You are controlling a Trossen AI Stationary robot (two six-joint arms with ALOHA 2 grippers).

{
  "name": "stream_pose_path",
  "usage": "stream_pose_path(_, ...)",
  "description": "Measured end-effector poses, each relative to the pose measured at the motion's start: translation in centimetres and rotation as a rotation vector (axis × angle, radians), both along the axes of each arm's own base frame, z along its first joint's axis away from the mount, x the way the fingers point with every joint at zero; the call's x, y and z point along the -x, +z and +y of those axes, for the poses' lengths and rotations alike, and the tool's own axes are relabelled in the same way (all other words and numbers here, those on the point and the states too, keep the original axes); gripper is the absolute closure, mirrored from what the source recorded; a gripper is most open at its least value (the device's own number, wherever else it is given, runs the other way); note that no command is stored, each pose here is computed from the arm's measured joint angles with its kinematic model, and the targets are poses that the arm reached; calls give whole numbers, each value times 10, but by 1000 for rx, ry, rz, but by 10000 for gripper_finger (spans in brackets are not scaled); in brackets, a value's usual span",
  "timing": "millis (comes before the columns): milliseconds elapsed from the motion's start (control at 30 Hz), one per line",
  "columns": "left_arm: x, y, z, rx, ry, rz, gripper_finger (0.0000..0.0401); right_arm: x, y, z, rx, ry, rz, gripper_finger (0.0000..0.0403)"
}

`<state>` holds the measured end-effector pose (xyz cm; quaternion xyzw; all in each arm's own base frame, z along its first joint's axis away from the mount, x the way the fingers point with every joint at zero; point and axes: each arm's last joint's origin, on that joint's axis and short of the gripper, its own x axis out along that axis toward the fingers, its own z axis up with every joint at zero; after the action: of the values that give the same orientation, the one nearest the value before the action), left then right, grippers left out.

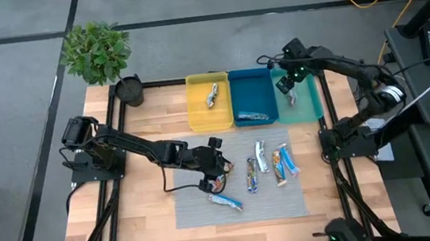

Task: Pick and place Granola Bars by type
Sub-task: Put the left red granola bar into the light blue bin

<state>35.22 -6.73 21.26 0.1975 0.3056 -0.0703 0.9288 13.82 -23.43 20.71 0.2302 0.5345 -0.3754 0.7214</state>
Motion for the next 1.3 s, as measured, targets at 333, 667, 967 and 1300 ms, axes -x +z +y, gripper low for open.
stream_pose_path(333,0,0,0,7,22,-1,258,7,86,77,200,199,-277,185)
stream_pose_path(667,-2,-1,19,51,149,9,258,24,133,166,289,551,-595,185)
stream_pose_path(967,-2,-1,21,37,177,4,258,23,142,202,288,809,-822,185)
stream_pose_path(1300,1,-5,22,57,205,57,258,-19,83,227,295,1080,-1035,185)
